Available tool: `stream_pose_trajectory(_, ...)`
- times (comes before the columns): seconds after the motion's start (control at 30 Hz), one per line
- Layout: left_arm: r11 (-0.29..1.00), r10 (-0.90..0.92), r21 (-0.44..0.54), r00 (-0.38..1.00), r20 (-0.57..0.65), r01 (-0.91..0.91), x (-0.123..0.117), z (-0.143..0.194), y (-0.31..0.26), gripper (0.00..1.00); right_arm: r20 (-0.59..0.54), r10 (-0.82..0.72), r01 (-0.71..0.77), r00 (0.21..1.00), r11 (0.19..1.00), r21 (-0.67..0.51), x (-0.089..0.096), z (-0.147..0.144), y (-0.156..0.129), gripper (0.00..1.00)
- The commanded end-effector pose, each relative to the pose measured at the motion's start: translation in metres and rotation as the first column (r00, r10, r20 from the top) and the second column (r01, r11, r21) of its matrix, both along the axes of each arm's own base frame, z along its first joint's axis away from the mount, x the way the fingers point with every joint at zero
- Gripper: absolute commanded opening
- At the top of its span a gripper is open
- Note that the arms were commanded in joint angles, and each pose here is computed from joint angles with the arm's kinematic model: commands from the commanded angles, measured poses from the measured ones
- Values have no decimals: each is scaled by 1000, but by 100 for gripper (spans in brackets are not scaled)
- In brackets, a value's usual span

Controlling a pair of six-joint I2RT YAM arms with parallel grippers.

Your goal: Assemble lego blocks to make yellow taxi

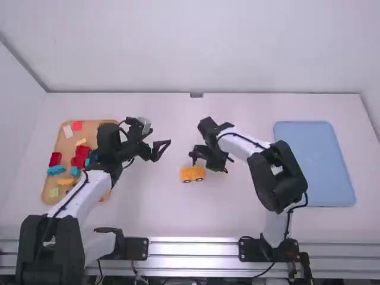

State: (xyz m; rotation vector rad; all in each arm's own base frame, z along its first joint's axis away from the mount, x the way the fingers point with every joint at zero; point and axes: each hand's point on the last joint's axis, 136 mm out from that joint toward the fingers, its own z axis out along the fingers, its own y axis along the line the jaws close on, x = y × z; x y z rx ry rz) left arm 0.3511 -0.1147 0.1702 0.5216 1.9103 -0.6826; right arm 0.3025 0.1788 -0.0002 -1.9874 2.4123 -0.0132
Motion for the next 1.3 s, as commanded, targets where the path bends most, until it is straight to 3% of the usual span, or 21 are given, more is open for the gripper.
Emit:
stream_pose_trajectory(0.0, 1000, -1, 10, 1000, -3, 1, -2, -4, 0, 99, -34, 24, -25, 999, 1000, -17, -12, -12, -6, 0)
stream_pose_trajectory(0.17, 1000, 3, 10, 1000, -2, -3, -1, -4, 1, 99, -18, 91, -91, 996, 996, -21, -20, -32, -9, 0)
stream_pose_trajectory(0.2, 1000, 0, 10, 1000, -1, 0, -1, -4, 0, 99, -8, 110, -111, 994, 993, -29, -20, -34, -10, 4)
stream_pose_trajectory(0.23, 1000, -2, 9, 1000, 0, 2, -1, -3, 0, 99, 7, 122, -122, 992, 991, -49, -20, -36, -12, 19)
stream_pose_trajectory(0.33, 1000, 8, 14, 1000, 0, -8, 0, -4, 1, 99, 59, 93, -86, 994, 991, -101, -10, -31, -13, 43)
stream_pose_trajectory(0.37, 1000, 22, 20, 1000, -1, -22, 1, -5, 3, 99, 89, 58, -48, 994, 993, -109, -4, -26, -11, 66)
stream_pose_trajectory(0.4, 1000, 25, 17, 1000, -6, -25, 1, -5, 3, 99, 109, 20, -8, 994, 994, -107, 0, -21, -8, 70)
stream_pose_trajectory(0.47, 999, 30, 10, 1000, -3, -30, 2, -3, 4, 99, 143, -50, 63, 988, 995, -84, 10, 0, 3, 98)
stream_pose_trajectory(0.6, 997, 72, -1, 996, -53, -72, 3, -9, 9, 99, 85, -22, 24, 996, 999, -23, 6, 42, 20, 98)
stream_pose_trajectory(0.7, 997, 74, -21, 993, -96, -77, 0, -14, 6, 99, -19, 116, -114, 993, 990, 79, -14, 76, 28, 98)
stream_pose_trajectory(0.8, 1000, 3, 24, 1000, -28, -2, -4, -13, 2, 99, -51, 193, -179, 980, 963, 200, -27, 99, 30, 98)
stream_pose_trajectory(0.87, 980, -183, 98, 979, 87, 175, -21, -12, -14, 99, -41, 250, -221, 967, 912, 345, -32, 115, 30, 98)
stream_pose_trajectory(1.0, 895, -443, 177, 865, 234, 410, -55, -15, -37, 99, -8, 165, -135, 986, 835, 534, -16, 114, 22, 98)
stream_pose_trajectory(1.1, 853, -521, 196, 803, 290, 483, -68, -22, -43, 99, -27, 65, -33, 998, 776, 629, -5, 102, 14, 98)
stream_pose_trajectory(1.27, 806, -587, 136, 746, 314, 577, -80, -38, -51, 99, -59, -125, 131, 990, 715, 687, 11, 71, -9, 98)
